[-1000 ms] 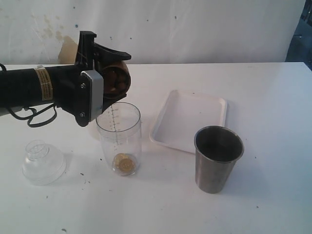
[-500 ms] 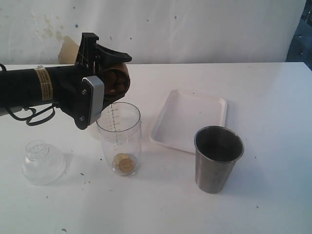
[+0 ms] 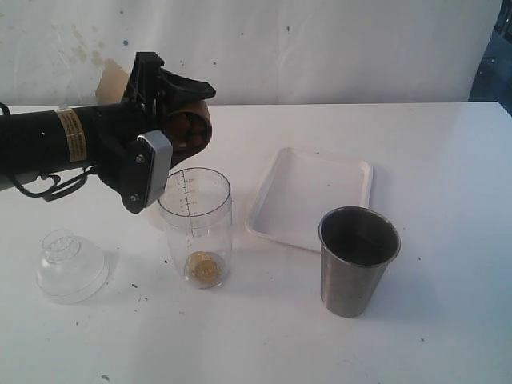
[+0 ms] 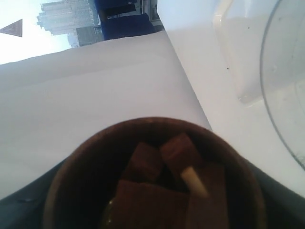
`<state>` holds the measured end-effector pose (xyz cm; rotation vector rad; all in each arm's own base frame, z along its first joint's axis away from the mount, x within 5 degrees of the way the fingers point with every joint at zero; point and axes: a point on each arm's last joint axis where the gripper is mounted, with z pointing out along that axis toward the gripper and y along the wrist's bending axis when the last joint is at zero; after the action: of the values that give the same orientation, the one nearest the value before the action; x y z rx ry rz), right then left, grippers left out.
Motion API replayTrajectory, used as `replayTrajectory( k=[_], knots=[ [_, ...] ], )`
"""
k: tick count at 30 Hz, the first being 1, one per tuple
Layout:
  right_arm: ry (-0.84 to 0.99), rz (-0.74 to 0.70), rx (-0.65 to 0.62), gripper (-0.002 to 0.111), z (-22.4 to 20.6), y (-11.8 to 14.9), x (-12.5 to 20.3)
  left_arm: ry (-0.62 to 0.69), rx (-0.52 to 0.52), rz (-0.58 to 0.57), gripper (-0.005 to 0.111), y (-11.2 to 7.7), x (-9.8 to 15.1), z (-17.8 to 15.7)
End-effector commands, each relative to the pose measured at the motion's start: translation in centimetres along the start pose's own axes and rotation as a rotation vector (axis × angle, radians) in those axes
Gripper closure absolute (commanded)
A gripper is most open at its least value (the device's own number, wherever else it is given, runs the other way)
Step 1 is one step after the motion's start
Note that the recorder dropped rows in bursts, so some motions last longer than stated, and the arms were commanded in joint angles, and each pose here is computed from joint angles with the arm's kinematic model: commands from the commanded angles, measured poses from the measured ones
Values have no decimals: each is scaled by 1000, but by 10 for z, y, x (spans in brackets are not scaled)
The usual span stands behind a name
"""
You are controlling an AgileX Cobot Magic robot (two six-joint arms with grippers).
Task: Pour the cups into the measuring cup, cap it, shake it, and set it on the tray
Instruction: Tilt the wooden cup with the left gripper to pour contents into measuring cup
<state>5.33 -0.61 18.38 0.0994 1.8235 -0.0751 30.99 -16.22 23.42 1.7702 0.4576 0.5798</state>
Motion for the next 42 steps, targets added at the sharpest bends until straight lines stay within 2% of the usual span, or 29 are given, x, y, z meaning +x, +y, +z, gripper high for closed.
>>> replayTrajectory(
  k=[1, 20, 24, 29, 39, 42],
  knots=[
    [1, 1, 4, 108, 0, 0, 1, 4, -38, 38, 107, 7, 0, 0],
    [1, 1, 4, 108, 0, 0, 1, 0, -76, 72, 107, 17, 3, 2],
    [1, 1, 4, 108, 0, 0, 1, -42, -44, 118, 107, 11, 0, 5],
    [1, 1, 4, 108, 0, 0, 1, -56, -16, 108, 107, -1, 0, 11],
    [1, 1, 4, 108, 0, 0, 1, -54, -23, 255, 107, -2, 0, 12],
    [1, 1, 4, 108, 0, 0, 1, -55, -25, 263, 107, -2, 0, 12]
  ],
)
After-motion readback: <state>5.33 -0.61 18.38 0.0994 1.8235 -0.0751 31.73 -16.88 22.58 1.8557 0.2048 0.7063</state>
